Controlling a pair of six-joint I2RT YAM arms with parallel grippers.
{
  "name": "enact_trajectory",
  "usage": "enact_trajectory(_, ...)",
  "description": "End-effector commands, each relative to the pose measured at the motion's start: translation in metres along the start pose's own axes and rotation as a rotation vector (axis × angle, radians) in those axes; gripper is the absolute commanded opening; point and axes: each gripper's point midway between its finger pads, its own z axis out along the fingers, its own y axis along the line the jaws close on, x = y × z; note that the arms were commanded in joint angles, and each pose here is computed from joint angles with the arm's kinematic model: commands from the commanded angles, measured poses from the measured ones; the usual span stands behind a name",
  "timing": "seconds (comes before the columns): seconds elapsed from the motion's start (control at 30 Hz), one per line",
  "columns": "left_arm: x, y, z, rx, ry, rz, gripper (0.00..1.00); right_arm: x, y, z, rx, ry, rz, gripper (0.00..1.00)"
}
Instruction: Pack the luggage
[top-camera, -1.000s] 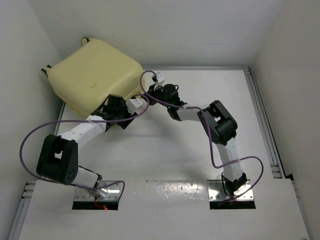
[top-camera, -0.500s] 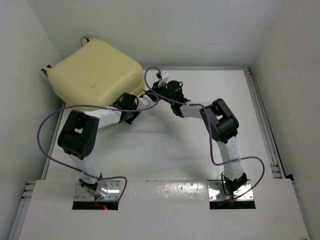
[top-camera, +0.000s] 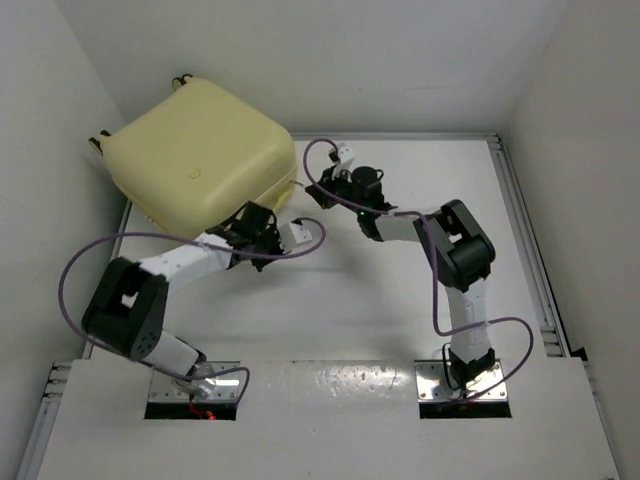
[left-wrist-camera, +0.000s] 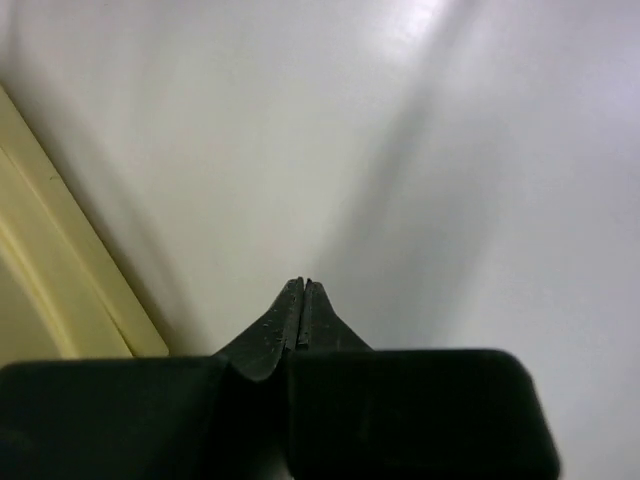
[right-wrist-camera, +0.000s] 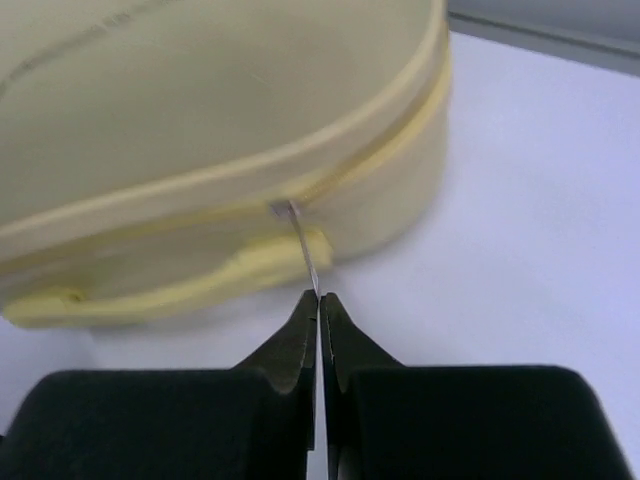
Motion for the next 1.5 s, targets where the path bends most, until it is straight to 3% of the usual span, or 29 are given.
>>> enact_trajectory(0.0, -0.006, -0.03, -0.043, 0.098, -0.094, 0.185, 0.0, -0.011, -0.039, -0.052, 0.102, 0.0, -0.025, 0.0)
enact_trajectory(0.03, 0.004, -0.04, -0.047, 0.117, -0.09, 0.202, 0.0, -0.024, -0.031, -0.059, 0.088, -0.028, -0.049, 0.0)
enact_trajectory(0.1, 0.013, -0.044, -0.065, 0.104, -0.094, 0.251, 0.0, -0.009, -0.025, -0.082, 0.074, 0.005, -0.047, 0.0)
enact_trajectory(0.17, 0.03, -0.045, -0.074, 0.096, -0.061, 0.241, 0.0, 0.012, -0.021, -0.097, 0.076, 0.049, -0.025, 0.0)
enact_trajectory(0.23, 0.035, -0.043, -0.079, 0.082, -0.059, 0.221, 0.0, 0.005, -0.011, -0.104, 0.052, 0.037, -0.02, 0.0)
enact_trajectory(0.27, 0.036, -0.04, -0.082, 0.063, -0.058, 0.195, 0.08, 0.017, -0.011, -0.11, 0.056, 0.058, -0.019, 0.0)
enact_trajectory(0.33, 0.021, -0.025, -0.085, -0.031, -0.092, 0.087, 0.37, 0.013, -0.006, -0.11, 0.044, 0.047, -0.021, 0.0)
enact_trajectory(0.4, 0.009, -0.011, -0.079, -0.102, -0.076, 0.062, 0.58, 0.012, -0.001, -0.106, 0.032, 0.039, -0.013, 0.0)
enact_trajectory(0.43, 0.005, -0.006, -0.076, -0.117, -0.077, 0.015, 0.62, 0.008, 0.004, -0.1, 0.014, 0.038, -0.011, 0.0)
enact_trajectory(0.5, -0.005, 0.008, -0.066, -0.155, -0.059, -0.037, 0.63, 0.003, 0.013, -0.086, -0.019, 0.036, 0.013, 0.03)
enact_trajectory(0.53, -0.012, 0.021, -0.069, -0.165, -0.083, -0.098, 0.63, -0.009, 0.01, -0.073, -0.038, 0.013, 0.015, 0.12)
enact_trajectory(0.57, -0.012, 0.027, -0.068, -0.158, -0.092, -0.136, 0.63, -0.002, 0.013, -0.071, -0.049, 0.023, 0.023, 0.15)
enact_trajectory(0.6, -0.014, 0.032, -0.071, -0.155, -0.114, -0.166, 0.63, -0.028, 0.018, -0.057, -0.075, -0.029, 0.012, 0.17)
enact_trajectory(0.67, -0.017, 0.04, -0.076, -0.143, -0.162, -0.222, 0.63, -0.016, 0.018, -0.042, -0.116, -0.001, 0.041, 0.25)
enact_trajectory(0.7, -0.015, 0.046, -0.082, -0.135, -0.194, -0.259, 0.63, -0.045, 0.024, -0.028, -0.157, -0.056, 0.018, 0.34)
enact_trajectory(0.73, -0.017, 0.051, -0.087, -0.141, -0.223, -0.265, 0.63, -0.025, 0.02, -0.018, -0.169, -0.019, 0.048, 0.38)
enact_trajectory(0.8, -0.016, 0.057, -0.096, -0.142, -0.26, -0.312, 0.63, -0.026, 0.02, -0.002, -0.206, -0.023, 0.042, 0.45)
enact_trajectory(0.93, -0.01, 0.065, -0.103, -0.164, -0.272, -0.368, 0.63, -0.042, 0.022, 0.027, -0.267, -0.051, 0.046, 0.47)
enact_trajectory(0.97, -0.012, 0.066, -0.105, -0.165, -0.273, -0.368, 0.63, -0.025, 0.023, 0.031, -0.282, -0.018, 0.054, 0.47)
enact_trajectory(1.23, -0.003, 0.082, -0.101, -0.163, -0.251, -0.412, 0.63, 0.001, 0.028, 0.031, -0.337, 0.018, -0.009, 0.49)
enact_trajectory(1.47, 0.005, 0.083, -0.089, -0.143, -0.218, -0.435, 0.63, 0.0, 0.027, 0.041, -0.34, -0.001, -0.045, 0.51)
